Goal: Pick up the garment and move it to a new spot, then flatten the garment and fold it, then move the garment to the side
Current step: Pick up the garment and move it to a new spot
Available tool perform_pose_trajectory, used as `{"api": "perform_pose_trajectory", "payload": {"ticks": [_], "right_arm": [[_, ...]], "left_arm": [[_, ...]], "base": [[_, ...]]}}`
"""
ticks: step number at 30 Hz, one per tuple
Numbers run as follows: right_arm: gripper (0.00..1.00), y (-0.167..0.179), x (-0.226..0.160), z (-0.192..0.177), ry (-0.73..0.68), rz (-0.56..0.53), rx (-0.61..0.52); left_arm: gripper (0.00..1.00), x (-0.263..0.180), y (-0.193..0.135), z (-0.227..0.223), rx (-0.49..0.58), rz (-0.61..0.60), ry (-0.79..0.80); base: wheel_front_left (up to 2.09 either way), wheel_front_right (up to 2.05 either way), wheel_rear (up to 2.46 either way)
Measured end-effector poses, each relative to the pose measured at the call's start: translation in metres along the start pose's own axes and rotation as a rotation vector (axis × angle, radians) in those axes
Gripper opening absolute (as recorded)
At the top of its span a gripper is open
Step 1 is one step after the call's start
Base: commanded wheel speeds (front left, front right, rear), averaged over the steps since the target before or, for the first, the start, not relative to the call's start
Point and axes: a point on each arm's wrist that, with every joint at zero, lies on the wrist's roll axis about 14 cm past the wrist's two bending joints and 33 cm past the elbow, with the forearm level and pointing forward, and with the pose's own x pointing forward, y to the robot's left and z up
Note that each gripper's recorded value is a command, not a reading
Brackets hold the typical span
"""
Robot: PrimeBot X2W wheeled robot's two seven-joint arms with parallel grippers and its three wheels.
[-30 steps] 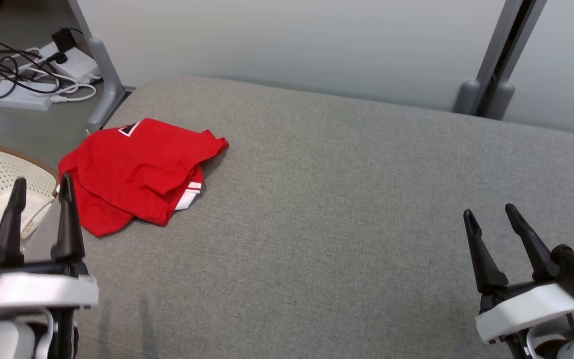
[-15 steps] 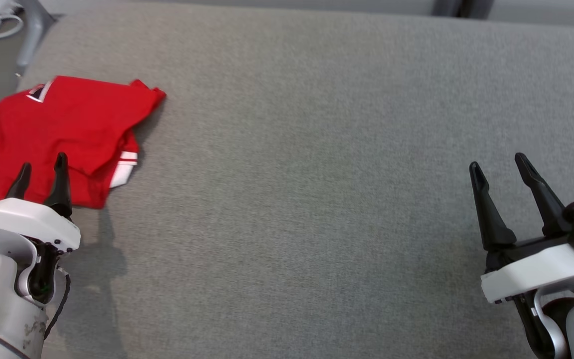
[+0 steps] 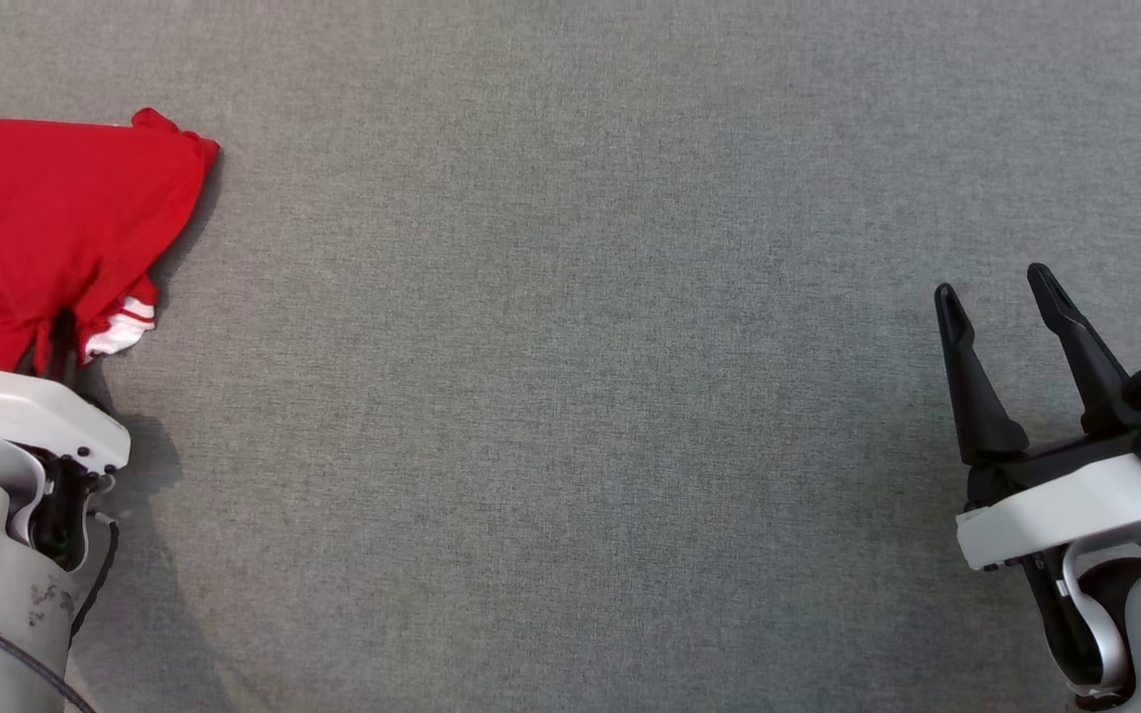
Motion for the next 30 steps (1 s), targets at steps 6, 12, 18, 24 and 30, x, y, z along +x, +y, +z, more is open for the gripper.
{"api": "perform_pose_trajectory", "payload": {"ticks": [6, 12, 18, 24, 30], "right_arm": [[1.0, -0.001, -0.006, 0.016, -0.044, -0.014, -0.009], [1.0, 0.001, -0.022, 0.036, -0.094, -0.026, -0.011], [1.0, 0.006, -0.047, 0.055, -0.141, -0.039, -0.015], [1.0, 0.005, -0.073, 0.067, -0.178, -0.065, -0.013], [1.0, -0.002, -0.105, 0.084, -0.234, -0.112, -0.026]], "left_arm": [[0.0, -0.007, -0.002, 0.047, 0.018, -0.023, -0.17], [0.0, -0.035, -0.01, 0.126, 0.027, -0.054, -0.419], [0.0, -0.086, -0.022, 0.149, 0.018, -0.093, -0.589], [0.0, -0.123, -0.036, 0.132, 0.029, -0.13, -0.627], [0.0, -0.16, -0.093, 0.107, 0.055, -0.278, -0.591]], "base": [[0.0, 0.0, 0.0], [0.0, 0.0, 0.0], [0.0, 0.0, 0.0], [0.0, 0.0, 0.0], [0.0, 0.0, 0.0]]}}
